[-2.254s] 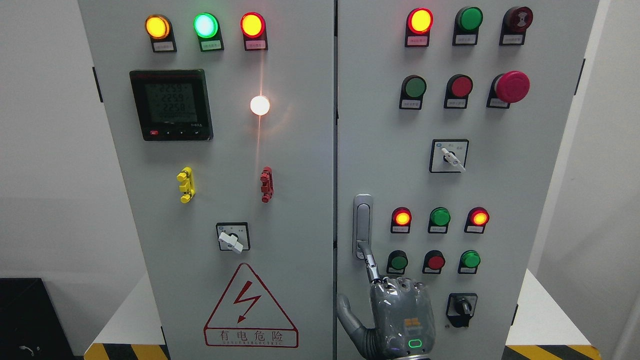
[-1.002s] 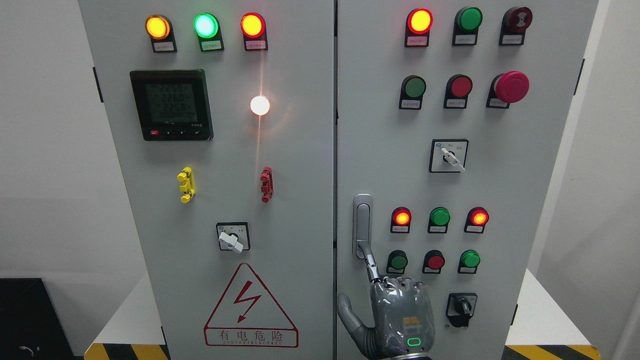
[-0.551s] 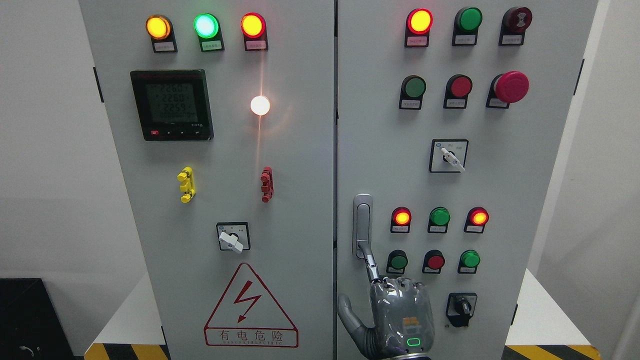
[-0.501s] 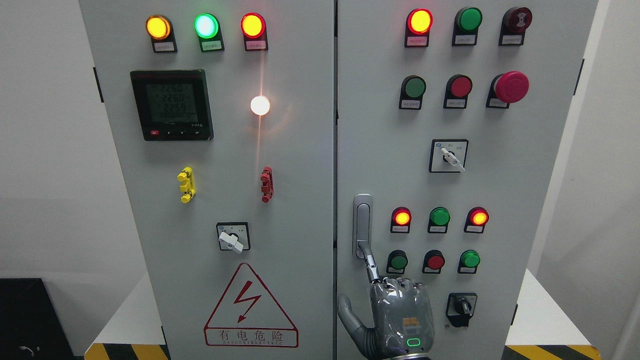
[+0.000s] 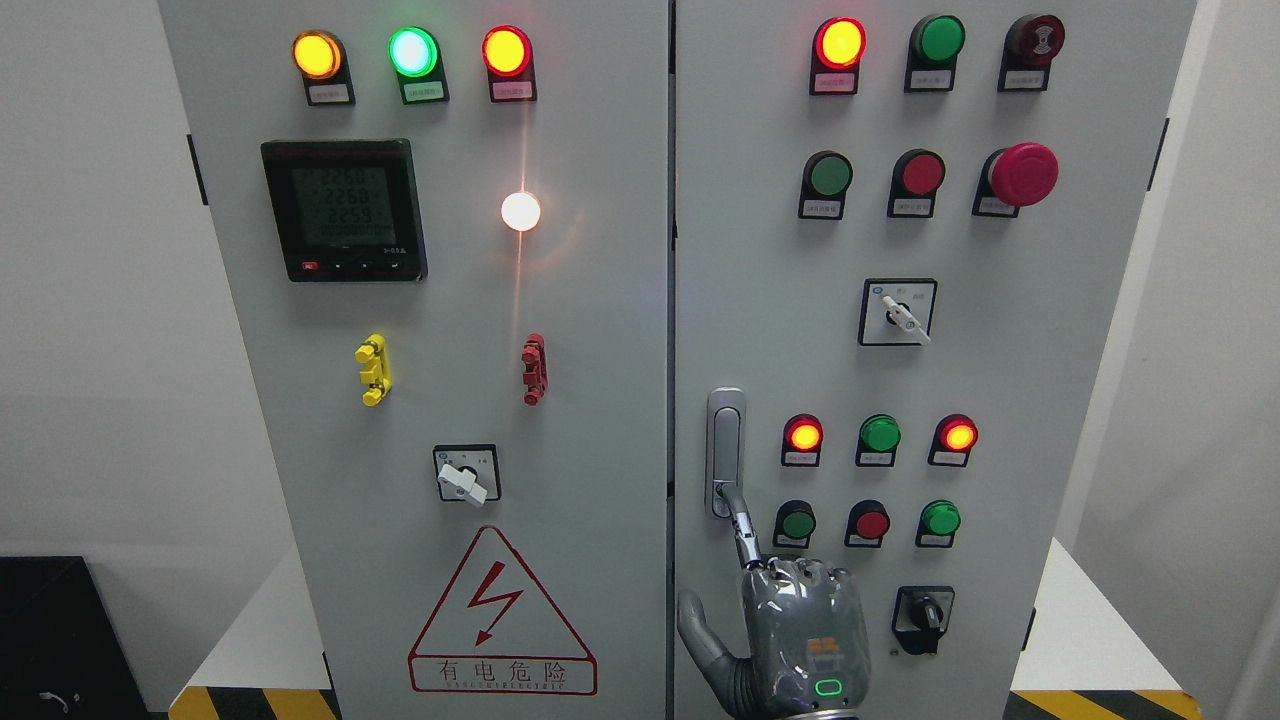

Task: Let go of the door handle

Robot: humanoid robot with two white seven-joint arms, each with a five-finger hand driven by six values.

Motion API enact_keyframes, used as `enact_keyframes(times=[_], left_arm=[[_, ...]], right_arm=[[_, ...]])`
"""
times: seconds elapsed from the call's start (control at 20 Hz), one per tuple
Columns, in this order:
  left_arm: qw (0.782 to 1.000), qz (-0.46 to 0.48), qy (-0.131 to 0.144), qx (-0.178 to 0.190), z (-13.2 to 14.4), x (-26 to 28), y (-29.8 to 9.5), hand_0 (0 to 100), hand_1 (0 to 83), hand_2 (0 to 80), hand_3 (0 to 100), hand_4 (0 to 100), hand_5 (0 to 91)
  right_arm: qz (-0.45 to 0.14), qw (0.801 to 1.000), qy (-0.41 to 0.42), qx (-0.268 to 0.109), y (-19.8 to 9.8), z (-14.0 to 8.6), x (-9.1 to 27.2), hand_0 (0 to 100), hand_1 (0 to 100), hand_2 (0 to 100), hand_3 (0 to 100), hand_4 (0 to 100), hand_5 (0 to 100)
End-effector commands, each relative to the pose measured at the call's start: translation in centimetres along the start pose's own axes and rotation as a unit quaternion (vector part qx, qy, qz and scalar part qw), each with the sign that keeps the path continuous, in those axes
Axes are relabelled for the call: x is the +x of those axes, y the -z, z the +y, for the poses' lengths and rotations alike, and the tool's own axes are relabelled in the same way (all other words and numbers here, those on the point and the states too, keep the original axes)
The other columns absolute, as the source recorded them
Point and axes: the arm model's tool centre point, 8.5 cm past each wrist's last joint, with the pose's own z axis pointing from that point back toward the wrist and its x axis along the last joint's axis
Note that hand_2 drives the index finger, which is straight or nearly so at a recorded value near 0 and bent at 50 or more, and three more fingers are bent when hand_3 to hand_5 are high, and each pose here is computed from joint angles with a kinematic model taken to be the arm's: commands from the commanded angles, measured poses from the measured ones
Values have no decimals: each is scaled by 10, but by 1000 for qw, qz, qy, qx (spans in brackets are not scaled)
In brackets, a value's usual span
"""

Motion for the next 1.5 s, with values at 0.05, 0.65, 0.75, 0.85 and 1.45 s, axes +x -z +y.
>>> enact_keyframes(times=[0.05,0.65,0.75,0.85,1.45], left_arm=[[1000,-1,0,0,0,0,0,120,556,0,0,0,0],[1000,-1,0,0,0,0,0,120,556,0,0,0,0],[1000,-1,0,0,0,0,0,120,556,0,0,0,0],[1000,0,0,0,0,0,0,120,556,0,0,0,0],[1000,-1,0,0,0,0,0,120,556,0,0,0,0]], right_arm=[[1,1000,-1,5,-1,3,0,460,282,0,997,1000,1000],[-2,1000,-6,7,-3,4,2,459,283,0,999,1000,1000],[-2,1000,-6,7,-3,4,2,460,284,0,999,1000,1000],[-1,1000,-6,10,-4,6,3,460,285,1,1000,1000,1000],[0,1000,-8,15,-7,9,1,457,287,5,1000,1000,1000]])
